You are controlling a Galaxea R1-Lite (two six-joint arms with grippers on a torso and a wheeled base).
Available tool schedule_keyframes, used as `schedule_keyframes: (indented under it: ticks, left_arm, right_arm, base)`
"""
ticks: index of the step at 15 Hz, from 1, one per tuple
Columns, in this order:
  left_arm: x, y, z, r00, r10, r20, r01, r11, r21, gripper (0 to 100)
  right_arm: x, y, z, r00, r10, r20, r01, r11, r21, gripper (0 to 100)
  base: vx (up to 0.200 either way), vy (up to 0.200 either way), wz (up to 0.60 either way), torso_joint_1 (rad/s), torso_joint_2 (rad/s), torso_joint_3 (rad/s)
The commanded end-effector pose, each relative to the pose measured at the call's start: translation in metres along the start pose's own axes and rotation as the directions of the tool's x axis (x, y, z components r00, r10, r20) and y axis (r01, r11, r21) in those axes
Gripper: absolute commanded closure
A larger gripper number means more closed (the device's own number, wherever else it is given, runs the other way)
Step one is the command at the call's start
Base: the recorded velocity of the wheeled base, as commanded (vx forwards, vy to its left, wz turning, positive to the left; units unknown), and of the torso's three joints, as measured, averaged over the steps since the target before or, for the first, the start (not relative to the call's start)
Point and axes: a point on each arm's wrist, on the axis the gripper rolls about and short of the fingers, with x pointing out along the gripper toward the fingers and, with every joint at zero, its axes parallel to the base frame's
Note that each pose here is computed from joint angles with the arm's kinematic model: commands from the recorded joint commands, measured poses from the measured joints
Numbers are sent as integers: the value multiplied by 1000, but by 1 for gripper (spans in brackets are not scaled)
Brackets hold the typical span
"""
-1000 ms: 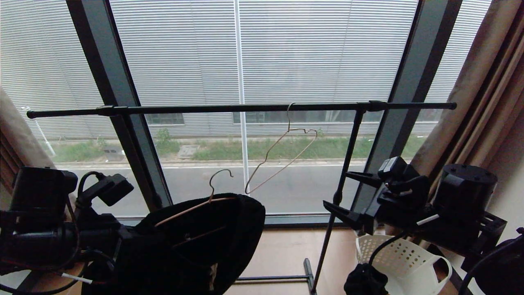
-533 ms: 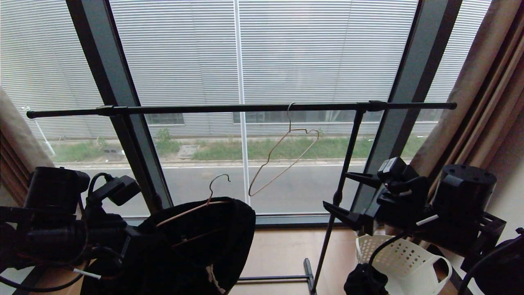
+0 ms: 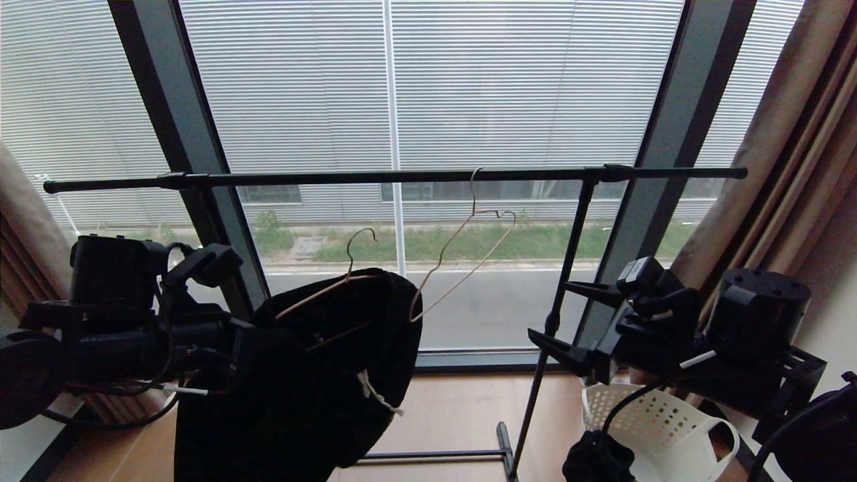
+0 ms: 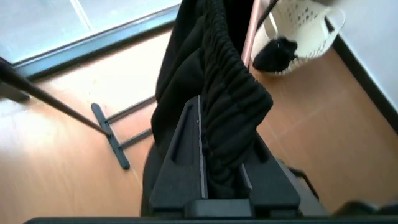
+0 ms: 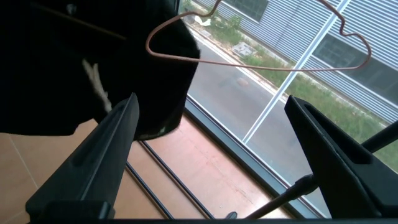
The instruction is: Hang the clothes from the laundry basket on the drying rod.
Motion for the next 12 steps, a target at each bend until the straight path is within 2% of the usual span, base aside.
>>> schedule_keyframes:
  ticks: [1,2,5,6,10,12]
  left_arm:
    - [2,2,6,999,28,24,-28,1000,-5,100]
    - [4,3,9,998,41,41,-40,999,-15,100]
    - [21,-4,29,987,8,159,12,992,-122,100]
    - [30,-5,31,983,-2,185,26,992,-127,100]
    - [55,-14,37,978,-9,208,32,994,-105,100]
    - [69,-14,44,977,-5,212,40,986,-160,100]
  right_arm:
    - [1,0,-1,1000,1,-2,-1,1000,1,0]
    - [1,0,-1,1000,1,-2,-1,1000,1,0]
    - [1,0,-1,1000,-1,-3,1,1000,1,0]
    - [1,0,-1,1000,1,-4,-1,1000,1,0]
    - [1,0,-1,1000,0,-4,0,1000,0,0]
    - [2,0,-4,1000,2,-12,-2,1000,4,0]
  base:
    - [0,0,0,0,0,0]
    - [0,0,0,0,0,0]
    - [0,0,0,0,0,0]
    - [0,0,0,0,0,0]
    - [0,0,0,0,0,0]
    - [0,0,0,0,0,0]
